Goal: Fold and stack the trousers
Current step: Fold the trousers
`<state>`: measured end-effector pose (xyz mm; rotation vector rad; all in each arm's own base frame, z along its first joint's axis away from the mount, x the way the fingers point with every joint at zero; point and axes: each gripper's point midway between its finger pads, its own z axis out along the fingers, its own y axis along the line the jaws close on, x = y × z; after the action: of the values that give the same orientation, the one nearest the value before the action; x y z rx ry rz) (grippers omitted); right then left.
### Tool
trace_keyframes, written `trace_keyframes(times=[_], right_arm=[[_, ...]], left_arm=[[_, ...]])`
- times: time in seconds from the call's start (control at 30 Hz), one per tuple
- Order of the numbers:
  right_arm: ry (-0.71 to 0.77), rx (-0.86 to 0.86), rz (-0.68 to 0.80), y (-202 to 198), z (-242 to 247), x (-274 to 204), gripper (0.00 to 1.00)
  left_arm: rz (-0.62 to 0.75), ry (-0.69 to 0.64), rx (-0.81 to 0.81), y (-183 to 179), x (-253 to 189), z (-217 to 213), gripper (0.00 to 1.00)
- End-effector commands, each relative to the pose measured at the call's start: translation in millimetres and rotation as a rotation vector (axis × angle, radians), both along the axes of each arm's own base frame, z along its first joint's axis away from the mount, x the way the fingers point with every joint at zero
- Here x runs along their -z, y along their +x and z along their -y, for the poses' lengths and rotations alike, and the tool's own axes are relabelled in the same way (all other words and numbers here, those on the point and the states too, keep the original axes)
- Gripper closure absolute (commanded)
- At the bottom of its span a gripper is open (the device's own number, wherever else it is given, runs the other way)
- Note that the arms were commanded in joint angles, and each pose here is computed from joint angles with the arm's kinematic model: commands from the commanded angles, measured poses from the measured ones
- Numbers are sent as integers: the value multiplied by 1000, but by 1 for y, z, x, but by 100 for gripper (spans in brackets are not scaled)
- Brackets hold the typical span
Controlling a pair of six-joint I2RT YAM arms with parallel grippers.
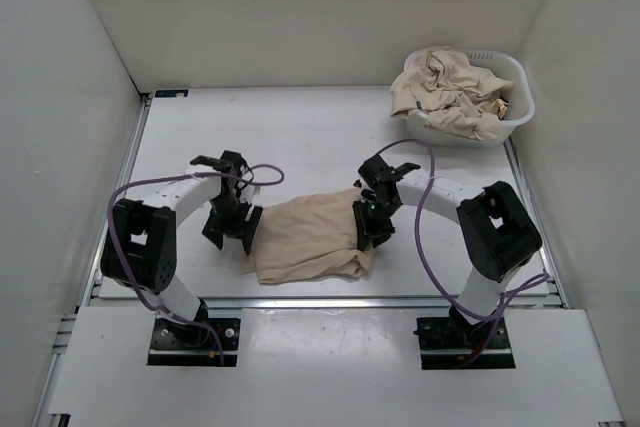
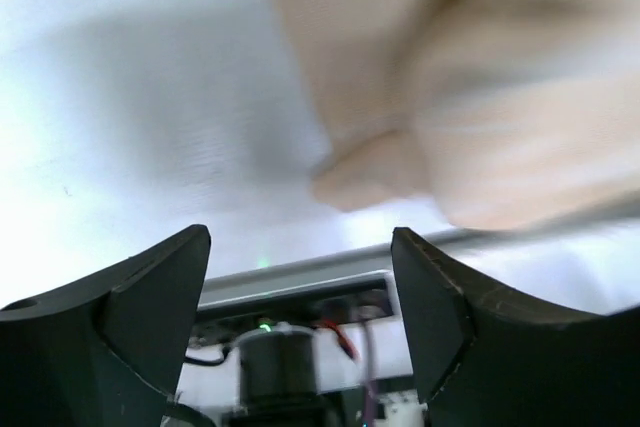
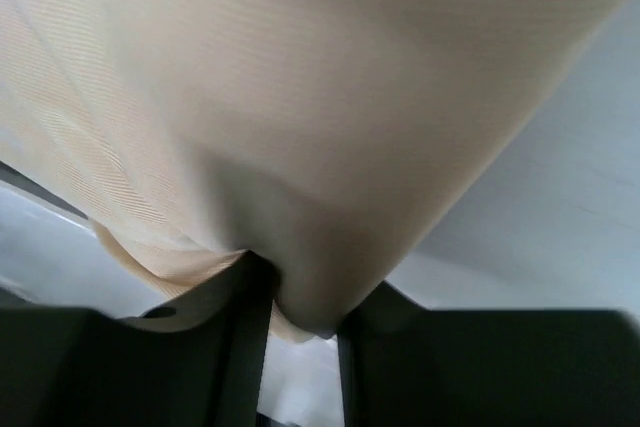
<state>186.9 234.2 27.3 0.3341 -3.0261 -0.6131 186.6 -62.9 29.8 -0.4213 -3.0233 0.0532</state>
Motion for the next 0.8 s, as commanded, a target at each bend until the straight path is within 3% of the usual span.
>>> trace_keyframes(times=[0.0, 0.03, 0.17, 0.3, 0.43, 0.6, 0.73, 0.77], right_arm=[[-119, -200, -37, -12, 33, -12, 65], [-114, -200, -28, -9, 31, -14, 57], [-105, -169, 4, -5, 36, -23, 51], [-104, -43, -9, -9, 54, -17, 50], [-51, 6, -11, -14, 47, -11, 50], [-1, 33, -5, -10, 37, -9, 50], [35, 38, 10, -6, 30, -9, 50], [54, 35, 16, -4, 26, -10, 50]], left_arm=[[114, -262, 4, 34, -64, 49, 15], [113, -295, 5, 39, -74, 56, 13], [181, -389, 21, 81, -96, 80, 12], [82, -379, 5, 111, -56, 92, 15], [80, -397, -33, 152, -39, 93, 22], [15, -300, -47, 144, -10, 78, 25], [-29, -313, -54, 126, -6, 78, 43], [-33, -326, -54, 125, -7, 80, 60]])
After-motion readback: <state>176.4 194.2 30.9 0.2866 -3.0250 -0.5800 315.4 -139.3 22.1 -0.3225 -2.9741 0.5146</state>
